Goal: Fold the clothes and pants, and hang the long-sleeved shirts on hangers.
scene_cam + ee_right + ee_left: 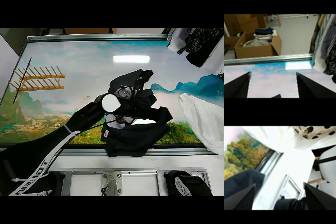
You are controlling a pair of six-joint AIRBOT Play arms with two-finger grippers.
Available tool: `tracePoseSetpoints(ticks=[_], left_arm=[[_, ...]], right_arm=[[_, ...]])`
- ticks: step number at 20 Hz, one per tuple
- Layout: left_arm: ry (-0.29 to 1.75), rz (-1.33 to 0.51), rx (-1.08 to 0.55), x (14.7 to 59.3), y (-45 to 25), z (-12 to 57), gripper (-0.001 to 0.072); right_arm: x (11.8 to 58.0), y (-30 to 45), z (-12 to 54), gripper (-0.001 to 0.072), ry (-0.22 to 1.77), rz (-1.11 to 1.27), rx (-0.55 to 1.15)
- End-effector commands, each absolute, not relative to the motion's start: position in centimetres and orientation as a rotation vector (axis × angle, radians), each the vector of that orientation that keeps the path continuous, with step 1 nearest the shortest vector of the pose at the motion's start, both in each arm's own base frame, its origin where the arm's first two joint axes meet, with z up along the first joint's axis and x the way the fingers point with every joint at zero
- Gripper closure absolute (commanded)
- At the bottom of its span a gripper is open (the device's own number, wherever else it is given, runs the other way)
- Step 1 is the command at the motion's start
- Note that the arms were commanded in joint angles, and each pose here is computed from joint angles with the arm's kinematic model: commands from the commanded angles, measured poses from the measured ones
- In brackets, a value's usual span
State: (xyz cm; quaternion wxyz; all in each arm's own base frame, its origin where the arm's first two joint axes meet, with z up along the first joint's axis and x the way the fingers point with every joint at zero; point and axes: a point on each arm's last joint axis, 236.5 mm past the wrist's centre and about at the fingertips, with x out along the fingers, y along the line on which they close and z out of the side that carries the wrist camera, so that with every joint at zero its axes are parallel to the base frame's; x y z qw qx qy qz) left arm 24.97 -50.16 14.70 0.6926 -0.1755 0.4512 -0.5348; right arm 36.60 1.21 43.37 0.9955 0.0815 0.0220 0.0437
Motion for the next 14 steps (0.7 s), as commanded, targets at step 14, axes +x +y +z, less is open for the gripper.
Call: tracePoseSetpoints(ticks=[14], left_arm=[[1.232, -0.427, -0.442, 37.5, -20.6, -2.4, 0.0105]], right_arm=[[31.1, 0.2, 18.7, 0.0097, 0.863, 0.051, 0.138]])
